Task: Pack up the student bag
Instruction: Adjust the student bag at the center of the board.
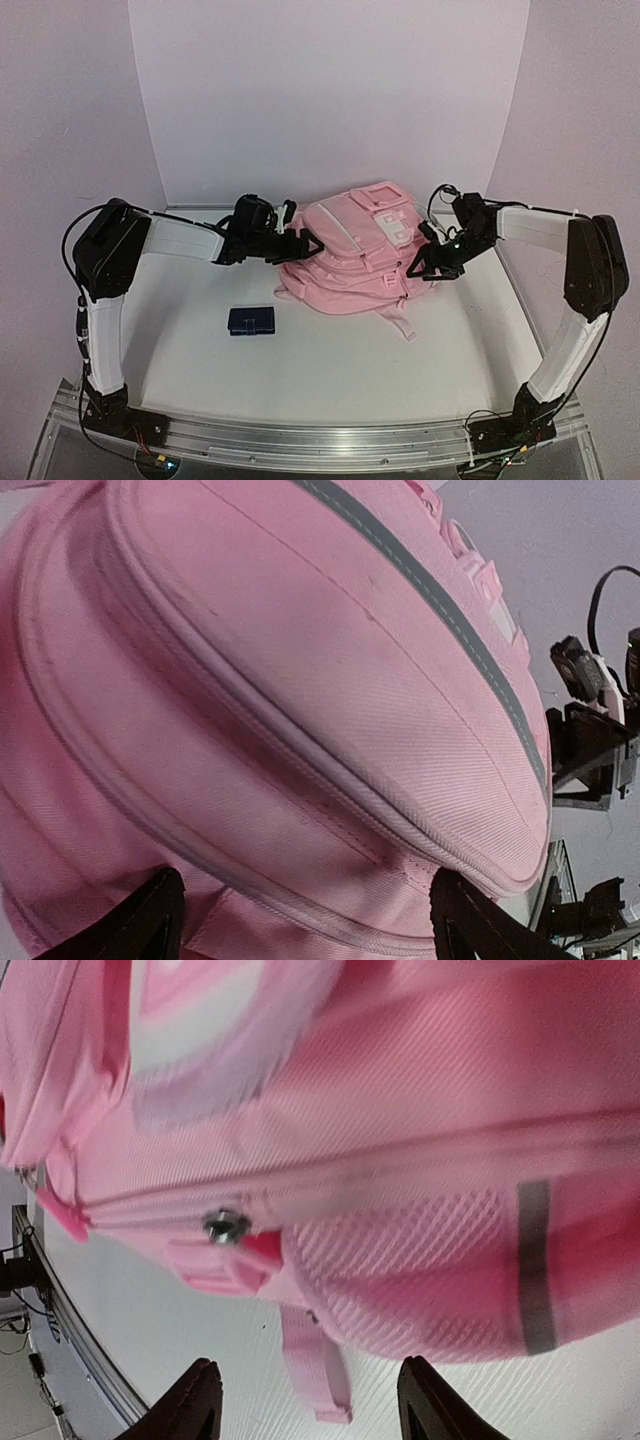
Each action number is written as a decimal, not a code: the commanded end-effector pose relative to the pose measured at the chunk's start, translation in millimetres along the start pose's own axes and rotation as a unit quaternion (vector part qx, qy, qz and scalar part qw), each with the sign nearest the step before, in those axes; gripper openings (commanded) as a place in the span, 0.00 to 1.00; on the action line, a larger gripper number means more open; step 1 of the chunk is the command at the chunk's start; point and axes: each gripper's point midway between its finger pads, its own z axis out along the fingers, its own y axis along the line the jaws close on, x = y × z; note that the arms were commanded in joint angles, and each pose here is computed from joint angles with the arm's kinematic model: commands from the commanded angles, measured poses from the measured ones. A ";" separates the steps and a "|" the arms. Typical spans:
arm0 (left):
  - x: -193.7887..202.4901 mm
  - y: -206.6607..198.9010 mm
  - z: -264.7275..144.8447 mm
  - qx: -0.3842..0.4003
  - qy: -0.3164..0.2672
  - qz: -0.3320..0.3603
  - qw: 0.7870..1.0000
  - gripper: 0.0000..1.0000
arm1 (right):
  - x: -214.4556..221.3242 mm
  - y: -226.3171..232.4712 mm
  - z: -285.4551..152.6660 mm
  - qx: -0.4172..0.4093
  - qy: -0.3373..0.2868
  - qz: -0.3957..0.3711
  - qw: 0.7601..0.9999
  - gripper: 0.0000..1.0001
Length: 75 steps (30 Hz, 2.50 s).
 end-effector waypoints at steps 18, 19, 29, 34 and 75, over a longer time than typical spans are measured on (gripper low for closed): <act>20.8 -69.2 -17.4 0.081 0.002 0.012 0.997 1.00 | -176.3 -86.0 -24.8 0.123 -0.136 -0.020 0.983 0.94; 27.2 -71.0 -11.5 0.087 0.009 0.001 0.996 1.00 | -171.9 -86.9 -18.6 0.115 -0.128 -0.017 0.985 0.90; 14.7 -42.8 20.3 0.084 0.007 -0.040 0.996 1.00 | -97.9 -48.6 -18.9 0.023 -0.075 0.045 0.996 0.74; -4.3 -22.8 30.1 0.072 0.007 -0.035 0.997 1.00 | -36.9 -33.6 -11.1 -0.009 -0.027 0.087 0.996 0.69; 60.1 -78.3 17.7 0.087 0.065 0.098 0.989 1.00 | 19.9 3.5 -13.3 0.029 0.029 -0.017 0.999 0.70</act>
